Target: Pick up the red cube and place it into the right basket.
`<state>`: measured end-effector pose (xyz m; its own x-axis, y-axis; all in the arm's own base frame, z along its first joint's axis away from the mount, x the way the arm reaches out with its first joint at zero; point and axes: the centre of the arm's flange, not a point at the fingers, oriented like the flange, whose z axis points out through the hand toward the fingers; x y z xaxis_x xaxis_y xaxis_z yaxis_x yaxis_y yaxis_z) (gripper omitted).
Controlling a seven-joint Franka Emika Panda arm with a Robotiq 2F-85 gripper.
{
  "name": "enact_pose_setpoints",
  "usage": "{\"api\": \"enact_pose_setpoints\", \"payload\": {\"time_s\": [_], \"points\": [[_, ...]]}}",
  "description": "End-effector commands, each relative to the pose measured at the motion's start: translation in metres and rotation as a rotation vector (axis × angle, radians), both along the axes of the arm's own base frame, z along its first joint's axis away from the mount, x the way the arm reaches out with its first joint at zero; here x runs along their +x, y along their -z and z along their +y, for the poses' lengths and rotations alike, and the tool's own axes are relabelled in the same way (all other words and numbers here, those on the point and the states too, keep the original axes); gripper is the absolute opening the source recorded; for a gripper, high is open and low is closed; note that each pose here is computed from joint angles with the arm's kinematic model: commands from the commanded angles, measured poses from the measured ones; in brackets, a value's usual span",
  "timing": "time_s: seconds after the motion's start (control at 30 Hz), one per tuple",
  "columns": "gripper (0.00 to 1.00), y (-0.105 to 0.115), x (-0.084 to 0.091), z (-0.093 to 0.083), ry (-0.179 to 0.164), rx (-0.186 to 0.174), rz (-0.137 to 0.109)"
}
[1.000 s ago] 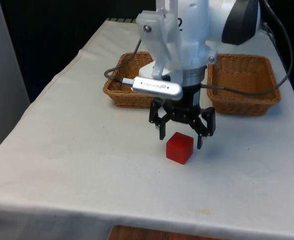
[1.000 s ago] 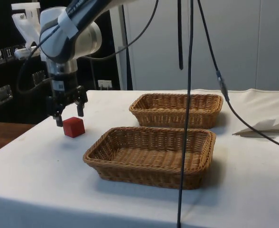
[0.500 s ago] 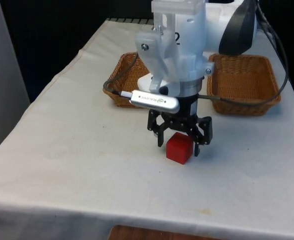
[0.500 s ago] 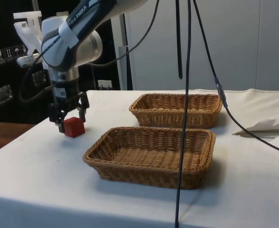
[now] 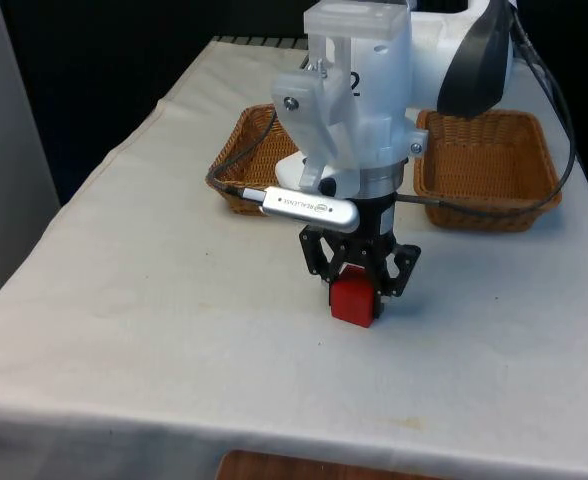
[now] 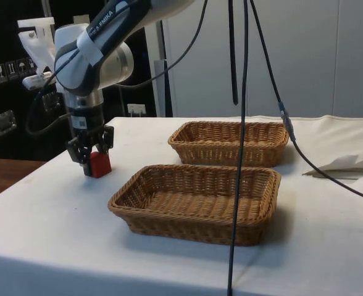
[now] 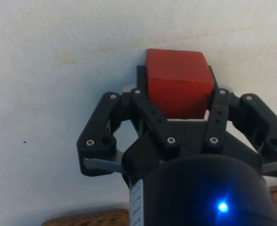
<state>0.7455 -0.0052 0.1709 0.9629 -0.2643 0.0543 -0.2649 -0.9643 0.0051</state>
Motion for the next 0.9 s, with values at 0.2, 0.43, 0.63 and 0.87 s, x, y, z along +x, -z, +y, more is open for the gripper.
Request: {"api": "enact_pose_setpoints", "payload": {"time_s": [0.2,0.43,0.63,0.87], "points": [[0.03,-0.001,0.000,0.000,0.001,0.000,-0.002],[0.03,-0.034,-0.005,0.002,0.010,0.007,0.015],[0.03,-0.051,-0.010,0.004,0.010,0.012,0.018],[0.03,-0.079,-0.021,0.004,0.007,0.021,0.027]]}}
